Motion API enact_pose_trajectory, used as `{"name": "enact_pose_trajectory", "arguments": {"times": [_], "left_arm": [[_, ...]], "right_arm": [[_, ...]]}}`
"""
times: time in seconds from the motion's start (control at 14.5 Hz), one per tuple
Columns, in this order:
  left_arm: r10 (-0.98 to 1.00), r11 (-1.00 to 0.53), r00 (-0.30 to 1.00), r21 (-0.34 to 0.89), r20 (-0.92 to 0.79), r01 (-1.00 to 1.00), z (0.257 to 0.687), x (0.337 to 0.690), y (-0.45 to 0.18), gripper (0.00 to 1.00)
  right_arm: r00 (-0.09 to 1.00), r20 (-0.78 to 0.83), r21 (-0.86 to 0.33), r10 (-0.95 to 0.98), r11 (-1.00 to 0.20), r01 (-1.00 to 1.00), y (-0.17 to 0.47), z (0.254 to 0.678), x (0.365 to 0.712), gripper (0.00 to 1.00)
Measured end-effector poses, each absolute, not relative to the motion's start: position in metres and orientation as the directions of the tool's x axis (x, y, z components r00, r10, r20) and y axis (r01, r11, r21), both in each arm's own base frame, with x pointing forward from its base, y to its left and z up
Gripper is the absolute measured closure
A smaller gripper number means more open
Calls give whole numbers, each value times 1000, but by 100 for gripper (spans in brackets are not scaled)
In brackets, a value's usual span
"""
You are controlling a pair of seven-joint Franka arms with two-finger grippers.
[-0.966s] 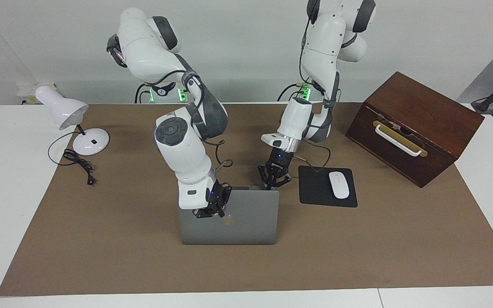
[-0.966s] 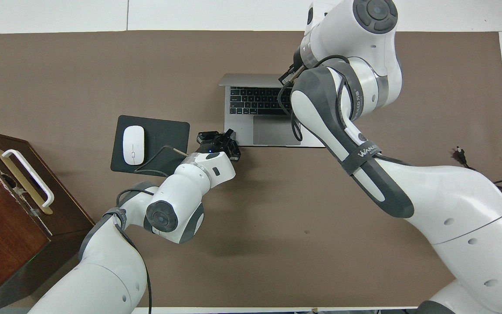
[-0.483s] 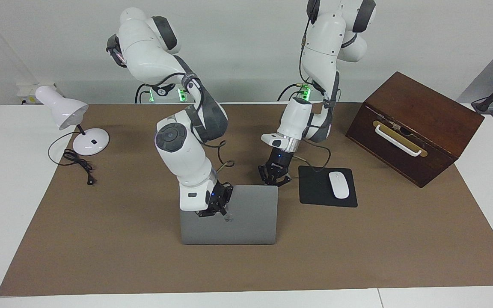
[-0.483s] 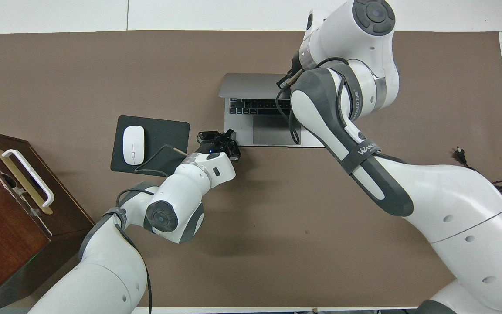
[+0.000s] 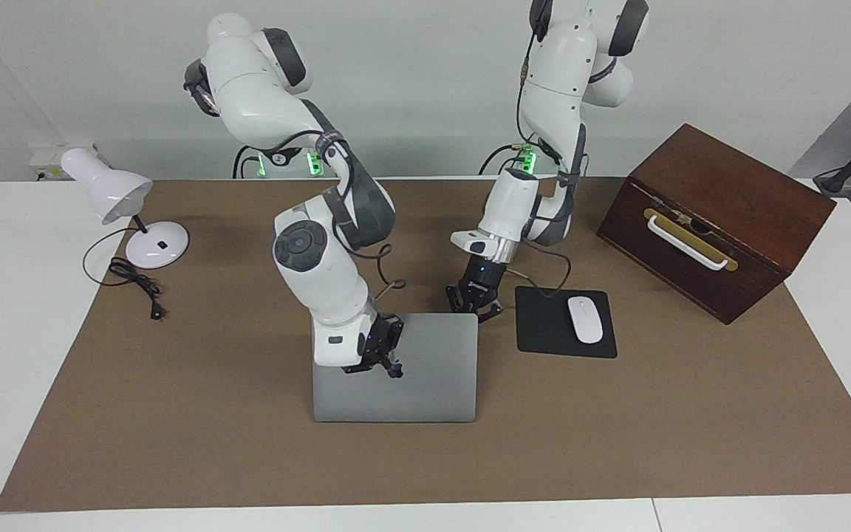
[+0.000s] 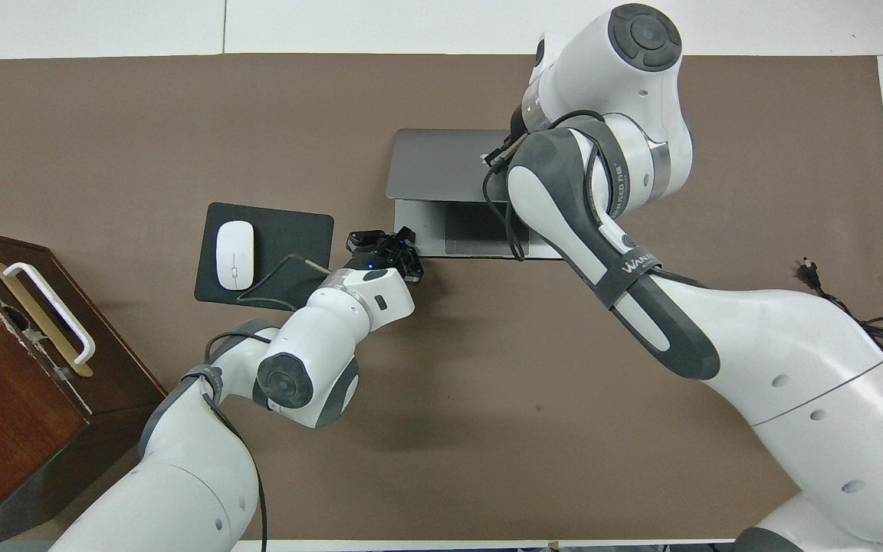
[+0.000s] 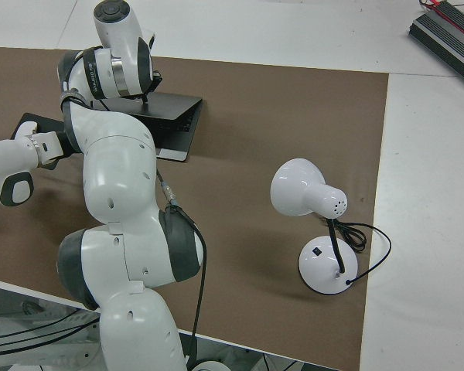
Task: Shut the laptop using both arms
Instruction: 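Push the laptop lid down toward the keyboard with the right gripper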
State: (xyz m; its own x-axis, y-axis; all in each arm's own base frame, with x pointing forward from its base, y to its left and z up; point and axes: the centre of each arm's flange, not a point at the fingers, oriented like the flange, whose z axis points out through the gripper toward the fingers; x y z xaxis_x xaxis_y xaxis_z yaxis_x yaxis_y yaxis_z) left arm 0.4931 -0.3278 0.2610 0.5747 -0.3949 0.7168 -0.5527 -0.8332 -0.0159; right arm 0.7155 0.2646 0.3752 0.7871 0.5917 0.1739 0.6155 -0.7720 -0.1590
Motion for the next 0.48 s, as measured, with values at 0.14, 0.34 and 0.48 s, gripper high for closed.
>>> {"name": "enact_pose_trajectory", "arguments": {"times": [0.14,0.34,0.48], "left_arm": [[-398,-832,573,-18,717,-555,261,493,-328,99],[-407,-827,566,-26,717,-561,261,493,-328,99],[-410,-826,564,-29,717,-563,261,493,-328,99]], "right_arm": [[788,160,-164,595,-771,615,265,368,713,99],[788,143,-169,599,-770,615,266,359,710,99],[788,137,-171,600,-770,615,266,354,708,99]]}}
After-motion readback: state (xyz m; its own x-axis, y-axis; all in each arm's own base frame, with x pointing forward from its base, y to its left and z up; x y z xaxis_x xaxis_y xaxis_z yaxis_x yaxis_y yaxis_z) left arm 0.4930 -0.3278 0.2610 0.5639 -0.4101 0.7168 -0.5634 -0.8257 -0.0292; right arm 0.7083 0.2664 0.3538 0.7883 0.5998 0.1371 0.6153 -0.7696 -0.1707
